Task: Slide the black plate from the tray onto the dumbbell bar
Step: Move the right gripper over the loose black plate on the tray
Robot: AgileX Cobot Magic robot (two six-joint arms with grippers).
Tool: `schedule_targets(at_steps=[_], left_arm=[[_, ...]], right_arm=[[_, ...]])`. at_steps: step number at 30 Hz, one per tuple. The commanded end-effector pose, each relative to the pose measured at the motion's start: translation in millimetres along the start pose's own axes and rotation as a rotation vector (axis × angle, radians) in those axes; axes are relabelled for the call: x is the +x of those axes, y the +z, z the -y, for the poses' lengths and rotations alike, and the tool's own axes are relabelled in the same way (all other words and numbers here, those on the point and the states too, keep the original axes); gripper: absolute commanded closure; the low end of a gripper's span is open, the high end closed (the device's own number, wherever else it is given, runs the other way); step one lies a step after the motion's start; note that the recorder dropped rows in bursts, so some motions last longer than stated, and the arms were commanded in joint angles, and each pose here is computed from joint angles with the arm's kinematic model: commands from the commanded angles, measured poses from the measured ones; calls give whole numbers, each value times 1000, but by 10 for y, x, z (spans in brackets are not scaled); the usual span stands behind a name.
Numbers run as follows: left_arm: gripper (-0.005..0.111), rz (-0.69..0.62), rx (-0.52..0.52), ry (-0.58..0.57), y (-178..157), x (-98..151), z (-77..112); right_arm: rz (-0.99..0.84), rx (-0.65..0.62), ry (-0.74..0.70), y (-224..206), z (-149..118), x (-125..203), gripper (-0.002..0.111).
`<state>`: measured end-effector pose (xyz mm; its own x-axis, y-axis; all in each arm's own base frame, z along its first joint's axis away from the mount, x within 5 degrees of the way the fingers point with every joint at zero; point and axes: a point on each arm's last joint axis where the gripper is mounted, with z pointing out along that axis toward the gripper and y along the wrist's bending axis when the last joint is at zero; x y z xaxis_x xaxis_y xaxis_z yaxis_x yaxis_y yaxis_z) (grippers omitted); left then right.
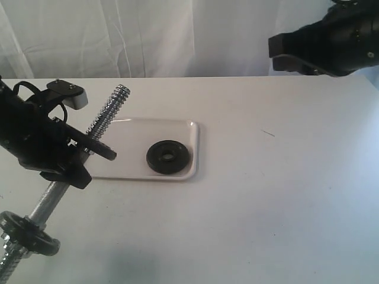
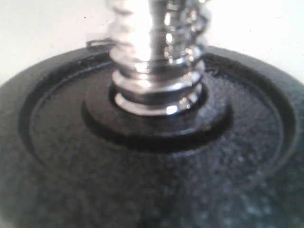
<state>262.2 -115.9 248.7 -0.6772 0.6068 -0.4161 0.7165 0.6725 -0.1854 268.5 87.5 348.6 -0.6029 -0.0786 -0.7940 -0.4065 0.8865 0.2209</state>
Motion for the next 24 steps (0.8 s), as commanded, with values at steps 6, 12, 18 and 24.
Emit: schedule_targets(at_steps=[6,12,18,24], left_arm=[[107,70,-31,-44,-231,-60,63],[107,52,-67,-55,-232,-42,30],[107,48,-76,-54,-232,-38,22],[107,6,-117,-47,-235,0,-14]], right_arm=[[-34,-102,85,432,-32,-230,28],[-250,-193,6,861,-210,-26,28],[-337,-262,-130,1182,-407,138,28],[-325,-253,-93,1263,-444,120,28]])
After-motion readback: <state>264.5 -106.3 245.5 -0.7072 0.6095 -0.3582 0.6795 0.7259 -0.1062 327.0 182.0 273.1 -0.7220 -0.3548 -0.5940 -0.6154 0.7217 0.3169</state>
